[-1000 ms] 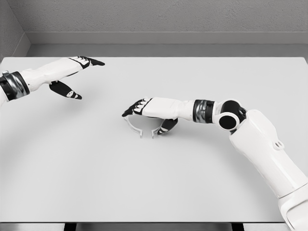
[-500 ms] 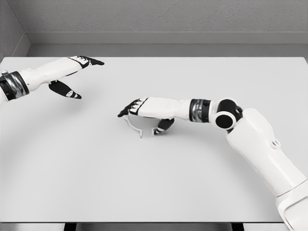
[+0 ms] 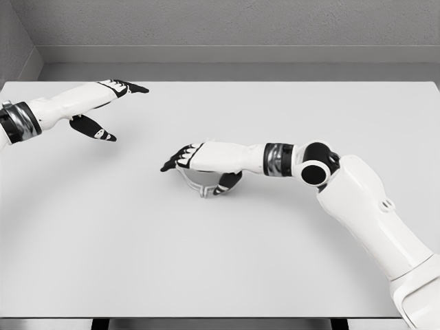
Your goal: Assemble PVC drainage pipe clamps
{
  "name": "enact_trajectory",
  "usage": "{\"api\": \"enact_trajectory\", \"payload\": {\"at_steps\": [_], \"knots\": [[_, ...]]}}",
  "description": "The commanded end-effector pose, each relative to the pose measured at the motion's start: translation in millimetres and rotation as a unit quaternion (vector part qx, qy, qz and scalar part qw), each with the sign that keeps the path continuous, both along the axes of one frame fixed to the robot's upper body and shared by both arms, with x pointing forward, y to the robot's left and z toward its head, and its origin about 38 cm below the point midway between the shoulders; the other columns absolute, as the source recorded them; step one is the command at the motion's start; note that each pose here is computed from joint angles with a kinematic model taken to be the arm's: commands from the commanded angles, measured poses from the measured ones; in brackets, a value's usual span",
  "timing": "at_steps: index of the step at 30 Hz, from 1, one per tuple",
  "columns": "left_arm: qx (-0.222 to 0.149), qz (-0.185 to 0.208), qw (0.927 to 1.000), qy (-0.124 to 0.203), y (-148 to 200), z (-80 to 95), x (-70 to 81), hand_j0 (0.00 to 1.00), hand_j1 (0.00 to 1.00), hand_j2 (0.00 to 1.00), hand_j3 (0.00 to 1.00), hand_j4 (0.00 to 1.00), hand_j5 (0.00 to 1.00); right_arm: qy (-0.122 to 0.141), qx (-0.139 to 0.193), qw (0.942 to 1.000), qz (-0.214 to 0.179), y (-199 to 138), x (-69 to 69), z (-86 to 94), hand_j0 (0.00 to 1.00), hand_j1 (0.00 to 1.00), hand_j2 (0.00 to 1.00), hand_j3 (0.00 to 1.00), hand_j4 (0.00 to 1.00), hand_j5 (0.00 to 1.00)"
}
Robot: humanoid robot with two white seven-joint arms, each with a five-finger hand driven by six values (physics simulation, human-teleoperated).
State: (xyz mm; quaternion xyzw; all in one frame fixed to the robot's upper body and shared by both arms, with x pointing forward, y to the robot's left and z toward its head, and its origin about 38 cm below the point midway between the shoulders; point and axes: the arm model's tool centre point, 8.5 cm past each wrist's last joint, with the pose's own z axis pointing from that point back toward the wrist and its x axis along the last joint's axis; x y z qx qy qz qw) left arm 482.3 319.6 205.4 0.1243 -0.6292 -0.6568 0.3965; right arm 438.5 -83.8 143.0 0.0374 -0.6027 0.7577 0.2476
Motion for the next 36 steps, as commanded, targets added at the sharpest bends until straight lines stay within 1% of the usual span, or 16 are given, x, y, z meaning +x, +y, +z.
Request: {"api": "enact_trajectory", "payload": {"at_steps": [1, 6, 9, 10, 11, 12, 14, 16, 17, 18, 19, 22, 24, 28, 32, 36], "knots": [[-0.003, 0.002, 1.0000, 0.000, 0.9, 0.8, 0.0, 1.00, 1.00, 1.00, 1.00, 1.00, 1.00, 0.001, 0.004, 1.0000, 0.000, 0.8, -0.4, 1.7, 1.00, 1.00, 1.00, 1.00, 1.00, 1.00], [-0.006, 0.005, 1.0000, 0.001, 6.2, 3.2, -0.7, 1.00, 1.00, 1.00, 1.00, 1.00, 1.00, -0.005, 0.006, 1.0000, -0.005, -5.3, 1.6, 6.2, 1.00, 1.00, 1.00, 1.00, 1.00, 1.00], [-0.006, 0.006, 1.0000, 0.001, 6.8, 3.4, -0.8, 1.00, 1.00, 1.00, 1.00, 1.00, 1.00, -0.014, 0.004, 0.9999, -0.004, -12.7, -1.2, 10.2, 1.00, 1.00, 1.00, 1.00, 1.00, 1.00], [-0.006, 0.006, 1.0000, 0.001, 7.5, 3.6, -0.9, 1.00, 1.00, 1.00, 1.00, 1.00, 1.00, -0.020, 0.008, 0.9998, -0.002, -12.9, -4.0, 13.9, 1.00, 1.00, 1.00, 1.00, 1.00, 1.00], [-0.006, 0.006, 1.0000, 0.001, 7.5, 3.6, -0.9, 1.00, 1.00, 1.00, 1.00, 1.00, 1.00, -0.026, 0.008, 0.9995, -0.014, -27.3, -2.4, 17.5, 1.00, 1.00, 1.00, 1.00, 1.00, 1.00], [-0.005, 0.007, 1.0000, 0.001, 8.1, 3.8, -1.0, 1.00, 1.00, 1.00, 1.00, 1.00, 1.00, -0.023, 0.019, 0.9993, -0.024, -36.6, -1.9, 20.0, 1.00, 1.00, 1.00, 1.00, 1.00, 1.00], [-0.005, 0.006, 1.0000, 0.000, 7.8, 4.1, -1.1, 1.00, 1.00, 1.00, 1.00, 1.00, 1.00, -0.031, 0.027, 0.9975, -0.058, -66.5, 8.0, 30.9, 1.00, 1.00, 1.00, 1.00, 1.00, 1.00], [-0.005, 0.006, 1.0000, 0.000, 7.8, 4.1, -1.1, 1.00, 1.00, 1.00, 1.00, 1.00, 1.00, -0.038, 0.040, 0.9955, -0.078, -79.2, 13.4, 39.3, 1.00, 1.00, 1.00, 1.00, 1.00, 1.00], [-0.005, 0.006, 1.0000, 0.000, 7.8, 4.1, -1.1, 1.00, 1.00, 1.00, 1.00, 1.00, 1.00, -0.035, 0.045, 0.9948, -0.084, -83.0, 15.5, 40.0, 1.00, 1.00, 1.00, 1.00, 1.00, 1.00], [-0.005, 0.006, 1.0000, 0.000, 7.8, 4.1, -1.1, 1.00, 1.00, 1.00, 1.00, 1.00, 1.00, -0.025, 0.062, 0.9931, -0.097, -90.9, 19.4, 41.0, 1.00, 1.00, 1.00, 1.00, 1.00, 1.00], [-0.005, 0.006, 1.0000, 0.000, 7.8, 4.1, -1.1, 1.00, 1.00, 1.00, 1.00, 1.00, 1.00, -0.008, 0.069, 0.9910, -0.114, -101.0, 24.2, 34.1, 1.00, 1.00, 1.00, 1.00, 1.00, 1.00], [-0.003, 0.007, 1.0000, 0.001, 8.8, 3.7, -1.2, 1.00, 1.00, 1.00, 1.00, 1.00, 1.00, 0.022, 0.068, 0.9868, -0.145, -113.7, 37.1, 18.1, 1.00, 1.00, 1.00, 1.00, 1.00, 1.00], [-0.004, 0.006, 1.0000, 0.001, 8.1, 3.6, -1.1, 1.00, 1.00, 1.00, 1.00, 1.00, 1.00, 0.044, 0.068, 0.9832, -0.163, -115.9, 48.7, 8.5, 1.00, 1.00, 1.00, 1.00, 1.00, 1.00], [-0.004, 0.007, 1.0000, 0.002, 8.5, 3.3, -1.0, 1.00, 1.00, 1.00, 1.00, 1.00, 1.00, 0.069, 0.073, 0.9816, -0.163, -97.6, 53.2, -5.8, 1.00, 1.00, 1.00, 1.00, 1.00, 1.00], [-0.004, 0.007, 1.0000, 0.002, 8.5, 3.3, -1.0, 1.00, 1.00, 1.00, 1.00, 1.00, 1.00, 0.071, 0.075, 0.9816, -0.161, -95.8, 52.7, -6.2, 1.00, 1.00, 1.00, 1.00, 1.00, 1.00], [-0.004, 0.007, 1.0000, 0.001, 8.4, 4.0, -0.7, 1.00, 1.00, 1.00, 1.00, 1.00, 1.00, 0.076, 0.065, 0.9837, -0.150, -88.3, 49.1, -12.0, 1.00, 1.00, 1.00, 1.00, 1.00, 1.00]]}}
